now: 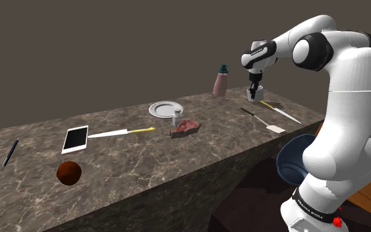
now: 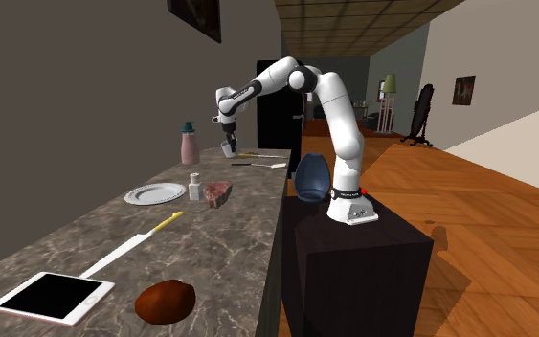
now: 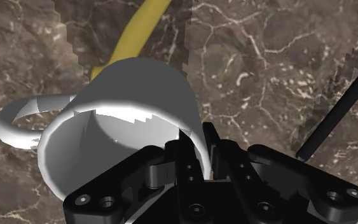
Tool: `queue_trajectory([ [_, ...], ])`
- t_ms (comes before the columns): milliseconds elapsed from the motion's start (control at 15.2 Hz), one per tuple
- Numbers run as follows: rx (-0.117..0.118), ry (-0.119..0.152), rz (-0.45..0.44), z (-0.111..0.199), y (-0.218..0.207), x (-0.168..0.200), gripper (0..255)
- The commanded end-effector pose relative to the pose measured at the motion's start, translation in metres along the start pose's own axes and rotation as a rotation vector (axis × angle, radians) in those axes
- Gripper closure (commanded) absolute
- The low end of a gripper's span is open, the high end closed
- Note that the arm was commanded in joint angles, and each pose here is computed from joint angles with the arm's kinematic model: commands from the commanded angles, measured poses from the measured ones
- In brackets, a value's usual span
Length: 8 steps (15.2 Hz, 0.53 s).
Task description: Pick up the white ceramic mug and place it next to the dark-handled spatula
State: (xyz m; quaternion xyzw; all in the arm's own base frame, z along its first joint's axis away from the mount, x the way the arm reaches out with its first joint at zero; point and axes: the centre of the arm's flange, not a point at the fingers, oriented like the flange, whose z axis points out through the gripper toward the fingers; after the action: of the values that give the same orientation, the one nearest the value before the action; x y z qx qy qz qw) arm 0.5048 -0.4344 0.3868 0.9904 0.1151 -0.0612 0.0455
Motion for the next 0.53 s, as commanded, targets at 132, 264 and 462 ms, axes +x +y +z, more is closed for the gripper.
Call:
queue_trajectory([
  [132,-0.001,0.0,0.0,0.0008,0.0,0.0,255],
  [264,-0.001,0.0,0.0,0.0008,0.0,0.0,255],
  [462,-0.001,0.0,0.0,0.0008,-0.0001,0.0,0],
])
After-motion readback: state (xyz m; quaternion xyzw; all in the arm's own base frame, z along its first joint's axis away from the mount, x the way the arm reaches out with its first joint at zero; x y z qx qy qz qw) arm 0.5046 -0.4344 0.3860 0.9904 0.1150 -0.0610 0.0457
